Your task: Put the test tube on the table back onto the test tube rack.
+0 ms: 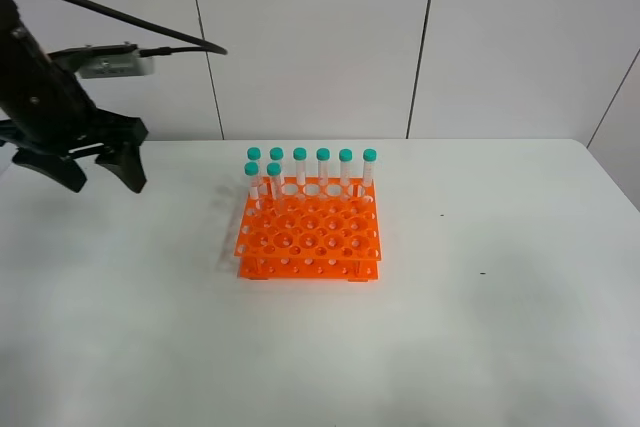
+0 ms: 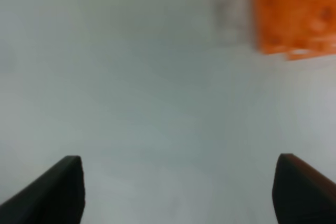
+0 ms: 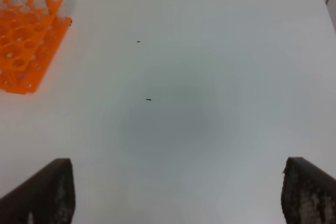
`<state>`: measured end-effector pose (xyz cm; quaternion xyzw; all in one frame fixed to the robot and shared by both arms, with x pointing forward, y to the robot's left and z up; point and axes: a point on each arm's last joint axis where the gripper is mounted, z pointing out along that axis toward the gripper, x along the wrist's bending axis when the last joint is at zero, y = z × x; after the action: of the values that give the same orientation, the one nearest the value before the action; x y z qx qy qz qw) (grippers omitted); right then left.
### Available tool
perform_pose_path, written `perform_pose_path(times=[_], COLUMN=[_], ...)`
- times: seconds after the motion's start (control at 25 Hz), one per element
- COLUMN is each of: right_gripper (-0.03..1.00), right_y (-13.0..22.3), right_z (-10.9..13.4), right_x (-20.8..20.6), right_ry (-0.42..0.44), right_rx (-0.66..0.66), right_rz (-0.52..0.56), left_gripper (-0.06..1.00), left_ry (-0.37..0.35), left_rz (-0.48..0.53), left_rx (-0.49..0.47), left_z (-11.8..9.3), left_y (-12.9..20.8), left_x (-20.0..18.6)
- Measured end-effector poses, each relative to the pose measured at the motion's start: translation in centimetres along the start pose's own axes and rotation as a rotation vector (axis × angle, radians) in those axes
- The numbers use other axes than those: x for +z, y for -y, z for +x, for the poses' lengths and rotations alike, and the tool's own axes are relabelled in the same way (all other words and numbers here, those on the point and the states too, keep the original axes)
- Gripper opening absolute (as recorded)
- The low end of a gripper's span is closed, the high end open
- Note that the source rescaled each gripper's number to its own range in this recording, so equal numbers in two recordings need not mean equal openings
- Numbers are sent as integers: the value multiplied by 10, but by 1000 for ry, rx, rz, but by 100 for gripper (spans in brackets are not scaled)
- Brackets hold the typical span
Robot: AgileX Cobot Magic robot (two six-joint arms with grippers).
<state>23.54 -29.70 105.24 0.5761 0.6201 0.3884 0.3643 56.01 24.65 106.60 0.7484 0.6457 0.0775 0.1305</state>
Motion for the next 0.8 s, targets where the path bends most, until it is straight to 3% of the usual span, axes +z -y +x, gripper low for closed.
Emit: perform_pose_path(times=[0.16, 0.24, 0.48, 0.72, 0.8], right_gripper=[85, 85, 85, 85, 85], right_y=[0, 0, 0, 0, 0], right_z=[0, 0, 0, 0, 0], right_x=[0, 0, 0, 0, 0], right_ry=[0, 0, 0, 0, 0], right_rx=[0, 0, 0, 0, 0], right_rz=[0, 0, 0, 0, 0], left_gripper=[100, 100, 100, 100, 100], left_ry=[-51, -73, -69, -68, -72], left_rz=[54, 72, 49, 56, 10], left_rx=[-119, -128, -127, -127, -124], left_z=[48, 56, 49, 34, 29], left_y=[8, 13, 45, 138, 168], left_x=[-5, -10, -31, -42, -45])
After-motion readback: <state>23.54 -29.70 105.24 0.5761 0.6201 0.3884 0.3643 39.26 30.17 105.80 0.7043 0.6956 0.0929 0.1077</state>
